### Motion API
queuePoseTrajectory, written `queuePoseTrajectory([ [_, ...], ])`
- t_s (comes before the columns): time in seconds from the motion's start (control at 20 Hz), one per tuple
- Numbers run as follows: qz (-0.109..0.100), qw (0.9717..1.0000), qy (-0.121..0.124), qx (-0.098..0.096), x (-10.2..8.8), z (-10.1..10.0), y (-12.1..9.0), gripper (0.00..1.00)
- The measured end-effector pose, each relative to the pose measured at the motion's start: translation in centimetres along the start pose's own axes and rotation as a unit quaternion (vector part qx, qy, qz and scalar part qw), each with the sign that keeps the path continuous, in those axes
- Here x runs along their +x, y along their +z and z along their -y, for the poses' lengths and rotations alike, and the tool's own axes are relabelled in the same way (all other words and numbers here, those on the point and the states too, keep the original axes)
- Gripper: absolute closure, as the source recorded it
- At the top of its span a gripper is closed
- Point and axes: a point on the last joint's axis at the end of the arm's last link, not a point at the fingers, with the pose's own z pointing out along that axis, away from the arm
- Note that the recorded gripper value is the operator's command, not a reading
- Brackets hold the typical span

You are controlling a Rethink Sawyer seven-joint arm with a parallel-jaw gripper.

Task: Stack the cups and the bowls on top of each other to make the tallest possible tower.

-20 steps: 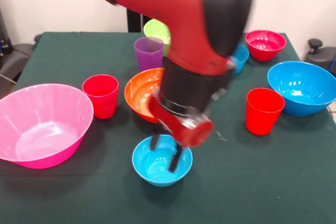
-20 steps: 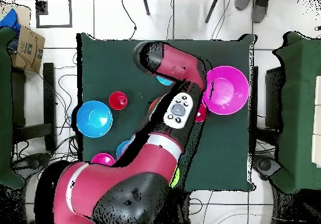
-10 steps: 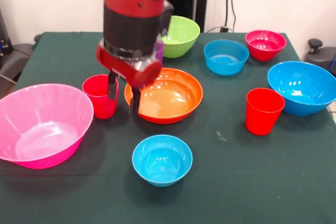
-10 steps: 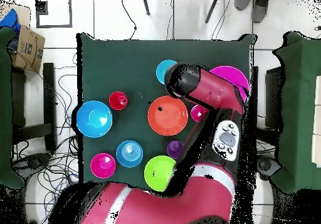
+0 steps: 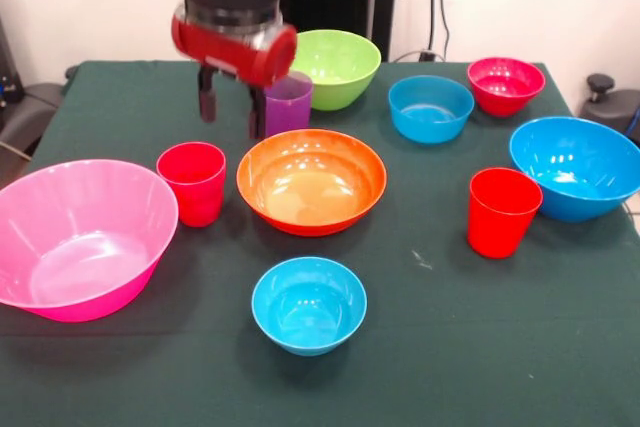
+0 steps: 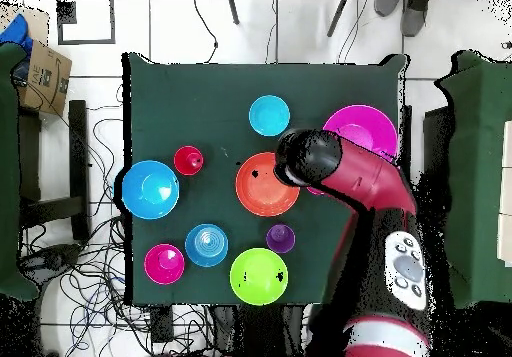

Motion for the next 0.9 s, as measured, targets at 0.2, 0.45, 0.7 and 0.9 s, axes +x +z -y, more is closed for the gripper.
queuePoseTrajectory([
  [0.2,-0.027,0.9991,-0.031,-0.004,2.4,1.1,-2.6,0.00],
  [0.45,-0.043,0.9964,-0.070,-0.022,4.8,1.8,-4.6,0.00],
  [0.7,-0.047,0.9916,-0.116,-0.034,6.2,1.6,-5.0,0.00],
  [0.9,-0.049,0.9848,-0.161,-0.042,7.2,1.1,-4.7,0.00],
])
